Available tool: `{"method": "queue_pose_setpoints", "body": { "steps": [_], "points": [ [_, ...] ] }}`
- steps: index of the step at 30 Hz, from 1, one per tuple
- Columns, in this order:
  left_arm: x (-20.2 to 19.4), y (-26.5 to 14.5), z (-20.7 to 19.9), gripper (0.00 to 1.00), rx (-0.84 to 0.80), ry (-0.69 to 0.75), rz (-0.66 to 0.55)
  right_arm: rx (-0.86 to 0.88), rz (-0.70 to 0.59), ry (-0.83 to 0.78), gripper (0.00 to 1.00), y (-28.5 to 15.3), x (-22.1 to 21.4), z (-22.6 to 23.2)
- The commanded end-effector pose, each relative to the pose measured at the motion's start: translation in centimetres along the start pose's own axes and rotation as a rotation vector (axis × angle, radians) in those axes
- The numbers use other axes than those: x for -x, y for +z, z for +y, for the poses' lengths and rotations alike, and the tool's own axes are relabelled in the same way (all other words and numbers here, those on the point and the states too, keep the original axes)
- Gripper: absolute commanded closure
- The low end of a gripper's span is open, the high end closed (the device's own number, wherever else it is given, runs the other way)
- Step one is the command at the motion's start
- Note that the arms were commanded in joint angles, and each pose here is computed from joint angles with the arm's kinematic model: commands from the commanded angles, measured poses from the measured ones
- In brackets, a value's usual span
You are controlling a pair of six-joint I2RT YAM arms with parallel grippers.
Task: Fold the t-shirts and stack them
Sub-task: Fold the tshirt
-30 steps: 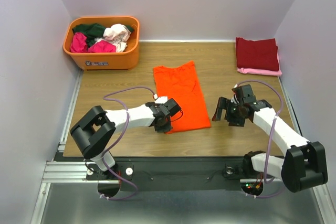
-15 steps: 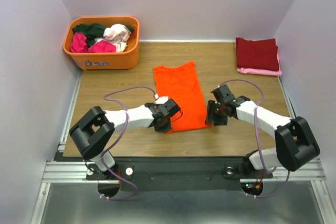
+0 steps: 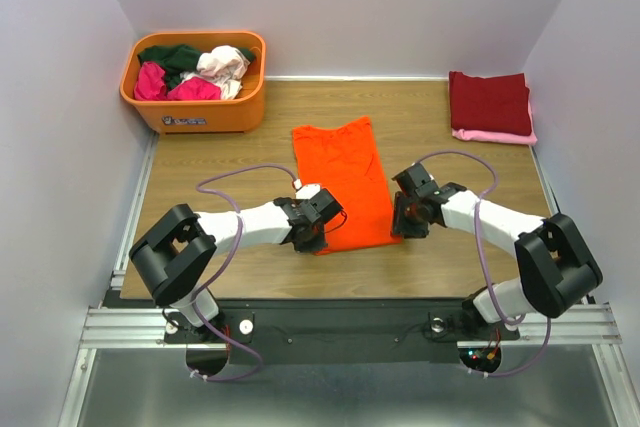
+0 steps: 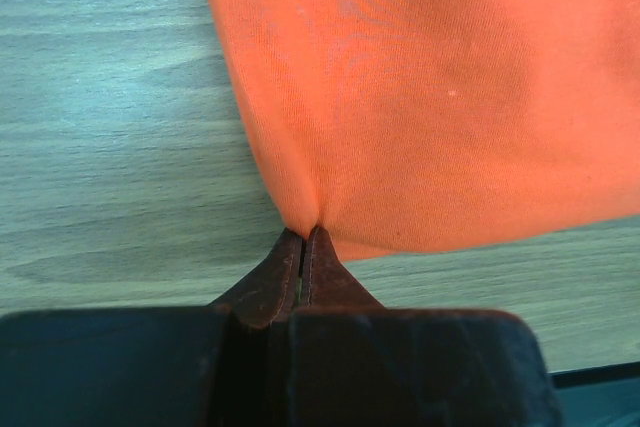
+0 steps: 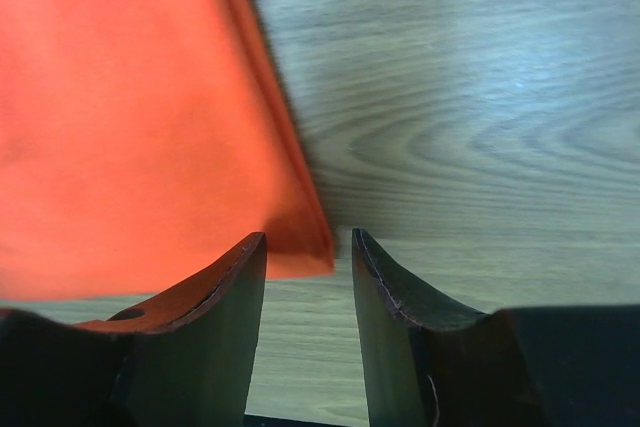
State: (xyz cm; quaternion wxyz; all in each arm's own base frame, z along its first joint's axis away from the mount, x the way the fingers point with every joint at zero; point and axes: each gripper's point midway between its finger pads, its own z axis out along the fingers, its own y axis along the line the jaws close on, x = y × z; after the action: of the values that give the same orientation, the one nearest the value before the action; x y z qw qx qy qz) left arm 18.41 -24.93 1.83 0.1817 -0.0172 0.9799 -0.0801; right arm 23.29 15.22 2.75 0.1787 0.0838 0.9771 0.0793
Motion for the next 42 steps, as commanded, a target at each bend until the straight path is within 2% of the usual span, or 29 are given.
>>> {"method": "queue_pose_setpoints", "body": {
  "steps": [1, 10, 17, 22, 27, 30, 34, 37, 40, 42],
  "points": [
    [-2.9, 0.6, 3.0, 1.00, 0.091, 0.050, 0.090, -0.044, -0.046, 0.005, 0.55, -0.7, 0.5, -0.8],
    [-2.9, 0.6, 2.9, 1.00, 0.087, 0.054, 0.089, -0.056, 0.003, -0.004, 0.55, 0.3, -0.1, -0.6],
    [-2.8, 0.6, 2.8, 1.00, 0.082, 0.055, 0.086, -0.135, 0.109, -0.039, 0.56, 2.7, -3.9, -0.9],
    [-2.9, 0.3, 3.2, 1.00, 0.087, 0.056, 0.082, -0.202, 0.169, -0.040, 0.65, 3.6, -6.3, -3.0],
    [-3.0, 0.1, 3.1, 1.00, 0.066, 0.049, 0.080, -0.220, 0.191, -0.060, 0.86, 3.7, -7.0, -3.8],
    [-2.9, 0.0, 3.1, 1.00, 0.069, 0.058, 0.078, -0.175, 0.181, -0.092, 0.99, 3.3, -6.3, -2.6],
    [-2.5, -0.9, 3.5, 1.00, 0.073, 0.065, 0.059, -0.129, 0.173, -0.108, 0.99, 1.5, -5.4, -1.3],
    [-3.3, -1.7, 4.5, 1.00, 0.070, 0.075, 0.076, -0.131, 0.200, -0.119, 0.99, -0.3, -6.2, -2.0],
    [-5.4, -2.5, 5.2, 1.00, 0.022, 0.052, 0.126, -0.127, 0.234, -0.130, 0.99, -1.9, -7.7, -2.8],
    [-6.7, -3.6, 4.1, 1.00, -0.080, 0.029, 0.148, -0.119, 0.274, -0.136, 0.99, -2.5, -9.4, -3.3]
  ]
}}
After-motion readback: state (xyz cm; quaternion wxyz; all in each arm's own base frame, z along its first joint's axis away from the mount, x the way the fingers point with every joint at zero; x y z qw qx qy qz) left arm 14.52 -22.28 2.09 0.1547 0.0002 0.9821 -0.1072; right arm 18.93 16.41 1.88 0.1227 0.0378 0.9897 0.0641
